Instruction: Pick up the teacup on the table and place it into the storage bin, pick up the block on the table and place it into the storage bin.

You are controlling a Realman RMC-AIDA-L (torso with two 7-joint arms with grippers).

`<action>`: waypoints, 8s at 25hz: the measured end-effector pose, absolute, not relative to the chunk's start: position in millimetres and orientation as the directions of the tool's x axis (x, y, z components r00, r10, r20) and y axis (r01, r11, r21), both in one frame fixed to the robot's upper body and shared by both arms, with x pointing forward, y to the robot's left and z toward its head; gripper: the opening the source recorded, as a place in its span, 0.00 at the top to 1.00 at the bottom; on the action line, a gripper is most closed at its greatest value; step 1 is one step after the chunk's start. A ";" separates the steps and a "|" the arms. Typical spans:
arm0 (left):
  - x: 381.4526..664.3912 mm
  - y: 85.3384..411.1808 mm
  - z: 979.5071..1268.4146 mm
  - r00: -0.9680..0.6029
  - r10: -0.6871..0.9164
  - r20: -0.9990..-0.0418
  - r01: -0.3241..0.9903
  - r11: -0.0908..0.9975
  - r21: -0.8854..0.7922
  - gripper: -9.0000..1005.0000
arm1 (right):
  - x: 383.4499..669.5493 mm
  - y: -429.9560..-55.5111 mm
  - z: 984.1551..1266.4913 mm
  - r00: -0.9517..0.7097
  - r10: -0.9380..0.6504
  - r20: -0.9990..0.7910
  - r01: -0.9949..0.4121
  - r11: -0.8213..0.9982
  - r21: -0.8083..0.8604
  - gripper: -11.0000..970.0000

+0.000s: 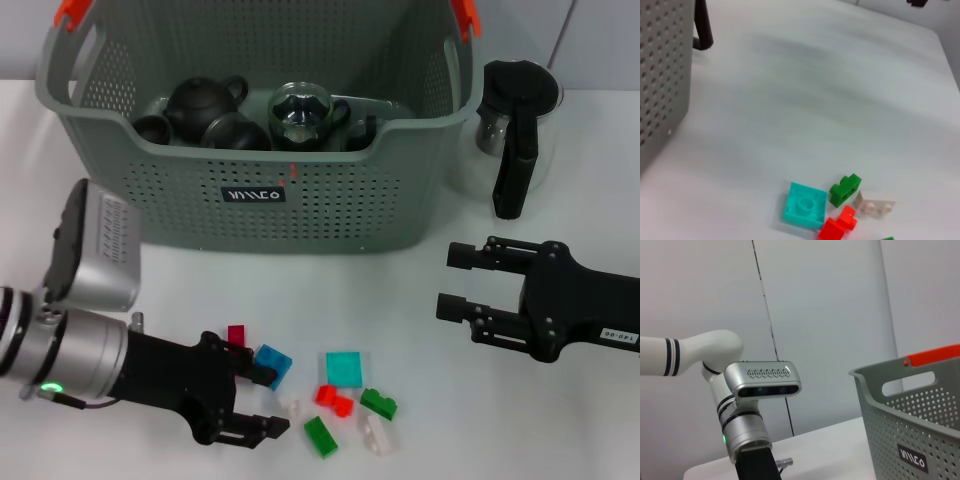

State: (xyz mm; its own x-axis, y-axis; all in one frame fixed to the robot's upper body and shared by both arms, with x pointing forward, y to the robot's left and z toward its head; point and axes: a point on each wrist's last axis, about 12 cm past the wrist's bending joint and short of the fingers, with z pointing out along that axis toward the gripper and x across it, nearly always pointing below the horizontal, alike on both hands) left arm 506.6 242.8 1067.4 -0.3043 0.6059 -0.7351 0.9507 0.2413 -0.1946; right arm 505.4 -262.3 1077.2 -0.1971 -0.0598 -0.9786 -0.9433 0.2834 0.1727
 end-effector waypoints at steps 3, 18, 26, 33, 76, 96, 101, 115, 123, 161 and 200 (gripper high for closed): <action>509.1 238.7 1063.7 -0.301 0.613 -0.730 0.951 0.249 -0.183 0.40 | 505.2 -262.6 1076.9 -0.198 -0.060 -0.978 -0.943 0.285 0.173 0.34; 518.0 231.1 1060.4 -0.369 0.596 -0.714 0.927 0.296 -0.231 0.51 | 504.9 -262.1 1076.5 -0.200 -0.058 -0.978 -0.942 0.285 0.175 0.33; 517.2 227.0 1059.7 -0.359 0.618 -0.699 0.932 0.273 -0.237 0.79 | 504.3 -263.0 1075.8 -0.202 -0.059 -0.978 -0.942 0.286 0.178 0.33; 517.7 224.2 1062.1 -0.357 0.622 -0.697 0.934 0.261 -0.245 0.86 | 503.3 -263.5 1074.9 -0.207 -0.057 -0.977 -0.941 0.286 0.182 0.33; 689.5 142.7 1176.8 -0.489 0.549 -0.678 0.678 0.729 0.101 0.77 | 504.3 -259.5 1075.6 -0.205 -0.052 -0.977 -0.944 0.275 0.184 0.33; 532.9 266.0 1177.0 -0.109 0.326 -0.939 0.908 0.416 0.039 0.34 | 504.3 -260.3 1076.5 -0.203 -0.052 -0.978 -0.945 0.271 0.182 0.33; 503.5 283.4 1118.1 -0.202 0.434 -0.878 0.936 0.351 -0.041 0.21 | 504.8 -260.2 1076.8 -0.203 -0.052 -0.978 -0.945 0.271 0.181 0.33; 516.9 269.5 1069.6 -0.244 0.583 -0.775 0.939 0.342 -0.039 0.23 | 505.5 -259.8 1076.2 -0.203 -0.054 -0.978 -0.943 0.278 0.181 0.33; 527.3 262.9 1060.8 -0.234 0.611 -0.757 0.937 0.349 -0.007 0.24 | 503.8 -261.1 1075.0 -0.208 -0.053 -0.977 -0.941 0.282 0.185 0.34; 531.9 265.7 1061.2 -0.338 0.636 -0.694 0.909 0.412 -0.065 0.33 | 503.0 -261.8 1074.4 -0.210 -0.053 -0.976 -0.940 0.284 0.187 0.34; 681.1 153.9 1163.7 -0.467 0.476 -0.745 0.667 0.743 0.057 0.31 | 505.7 -256.2 1076.0 -0.204 -0.050 -0.978 -0.945 0.270 0.183 0.33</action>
State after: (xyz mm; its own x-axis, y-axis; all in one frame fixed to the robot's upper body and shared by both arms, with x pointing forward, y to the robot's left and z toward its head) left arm 681.1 153.9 1163.7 -0.4669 0.4764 -0.7450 0.6674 0.7425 0.0565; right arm 505.7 -256.2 1076.0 -0.2039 -0.0497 -0.9777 -0.9451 0.2705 0.1833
